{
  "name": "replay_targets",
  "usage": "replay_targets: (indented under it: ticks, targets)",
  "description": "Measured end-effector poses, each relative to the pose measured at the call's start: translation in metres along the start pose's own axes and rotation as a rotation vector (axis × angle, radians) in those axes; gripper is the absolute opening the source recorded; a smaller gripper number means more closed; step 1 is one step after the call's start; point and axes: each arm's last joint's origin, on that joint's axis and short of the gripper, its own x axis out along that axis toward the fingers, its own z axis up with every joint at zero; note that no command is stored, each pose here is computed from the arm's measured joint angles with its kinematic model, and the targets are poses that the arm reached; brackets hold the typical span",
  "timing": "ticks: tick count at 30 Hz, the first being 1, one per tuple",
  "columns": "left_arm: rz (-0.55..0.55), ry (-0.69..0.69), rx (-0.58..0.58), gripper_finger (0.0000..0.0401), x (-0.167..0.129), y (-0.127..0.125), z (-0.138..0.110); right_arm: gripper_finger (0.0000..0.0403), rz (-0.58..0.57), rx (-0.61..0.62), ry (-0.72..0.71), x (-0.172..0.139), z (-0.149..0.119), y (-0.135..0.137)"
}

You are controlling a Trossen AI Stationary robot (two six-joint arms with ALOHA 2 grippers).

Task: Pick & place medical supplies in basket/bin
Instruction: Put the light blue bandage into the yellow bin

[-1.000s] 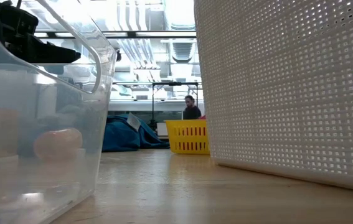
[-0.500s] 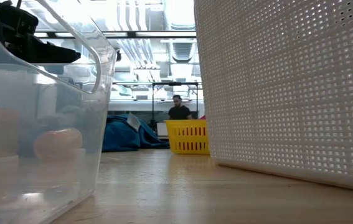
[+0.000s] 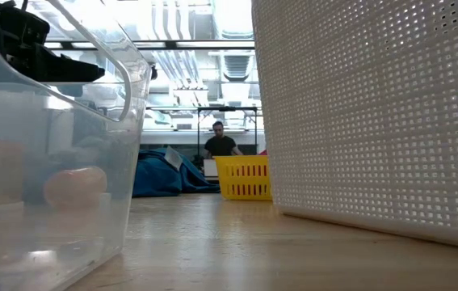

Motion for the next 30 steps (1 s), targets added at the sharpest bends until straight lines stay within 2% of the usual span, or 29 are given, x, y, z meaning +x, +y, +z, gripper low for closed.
replay_targets:
  ticks: [11,30]
  targets:
    - [0.000,0.000,0.000,0.0118,0.0000,0.0000,-0.0001,0.0313,-0.040,-0.014,-0.054,0.0001,0.0017,-0.0008]
    - [0.000,0.000,0.000,0.0118,0.0000,0.0000,0.0000,0.0306,-0.046,-0.078,-0.048,0.0017,0.0008,0.0001]
